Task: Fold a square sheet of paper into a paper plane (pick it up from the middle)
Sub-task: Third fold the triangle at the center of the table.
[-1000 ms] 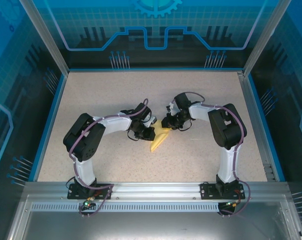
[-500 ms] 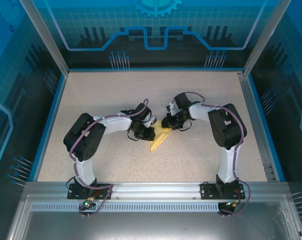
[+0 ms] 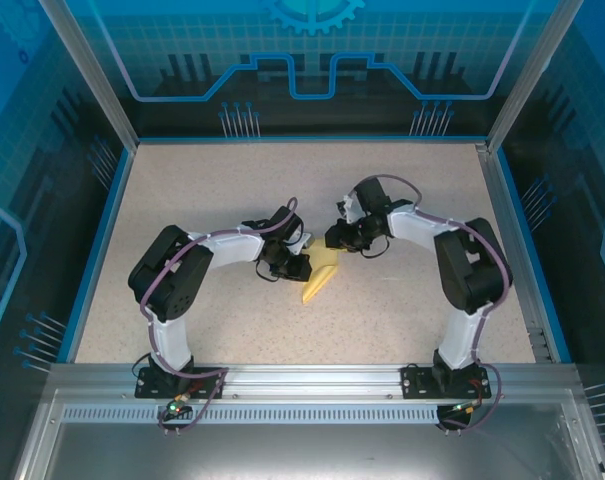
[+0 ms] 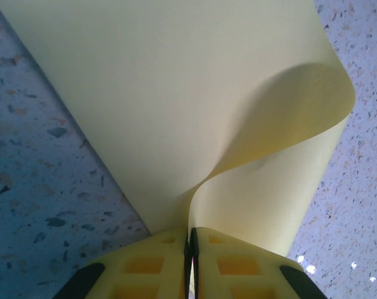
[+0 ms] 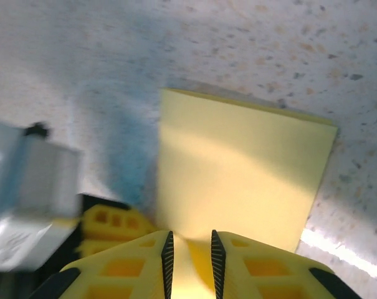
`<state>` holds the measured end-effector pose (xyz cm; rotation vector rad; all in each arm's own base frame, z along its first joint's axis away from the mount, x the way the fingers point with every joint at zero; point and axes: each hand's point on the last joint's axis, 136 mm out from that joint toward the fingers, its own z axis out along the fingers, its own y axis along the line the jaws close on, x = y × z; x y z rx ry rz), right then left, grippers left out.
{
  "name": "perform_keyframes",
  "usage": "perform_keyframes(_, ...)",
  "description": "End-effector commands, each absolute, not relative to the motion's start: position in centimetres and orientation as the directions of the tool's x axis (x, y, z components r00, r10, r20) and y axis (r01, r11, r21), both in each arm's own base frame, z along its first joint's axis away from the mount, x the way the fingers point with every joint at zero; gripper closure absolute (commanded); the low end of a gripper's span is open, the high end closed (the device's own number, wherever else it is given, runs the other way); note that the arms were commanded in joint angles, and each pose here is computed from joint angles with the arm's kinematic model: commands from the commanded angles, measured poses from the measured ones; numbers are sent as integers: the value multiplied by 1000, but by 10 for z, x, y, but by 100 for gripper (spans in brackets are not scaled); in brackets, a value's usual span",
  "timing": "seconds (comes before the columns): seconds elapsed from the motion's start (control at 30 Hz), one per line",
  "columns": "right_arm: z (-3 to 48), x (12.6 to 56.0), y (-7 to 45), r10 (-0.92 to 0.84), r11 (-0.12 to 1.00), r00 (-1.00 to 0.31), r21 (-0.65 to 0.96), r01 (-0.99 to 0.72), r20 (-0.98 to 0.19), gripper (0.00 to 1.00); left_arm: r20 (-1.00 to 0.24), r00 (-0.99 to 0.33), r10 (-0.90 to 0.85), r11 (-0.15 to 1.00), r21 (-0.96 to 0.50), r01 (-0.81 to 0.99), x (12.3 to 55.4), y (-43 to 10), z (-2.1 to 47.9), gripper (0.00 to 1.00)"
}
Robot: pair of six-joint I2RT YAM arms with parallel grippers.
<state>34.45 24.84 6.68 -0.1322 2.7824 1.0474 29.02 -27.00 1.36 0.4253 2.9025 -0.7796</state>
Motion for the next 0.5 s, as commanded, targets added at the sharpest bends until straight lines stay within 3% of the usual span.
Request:
perform_keyframes(0.0,76,328,247,-7,735,-984,666,-125,-177,76,-137,-959,249,838,-465,284,284,-264,0,88)
perform_keyframes(0.23,69,285,272,-50,663,-991,738,-123,-120,83,-142,-957,252,840,-459,289,284,-263,2,88)
perform_keyframes(0.47,54,274,281,-53,633,-995,767,-100,-85,84,-141,-957,252,843,-455,288,285,-262,2,87)
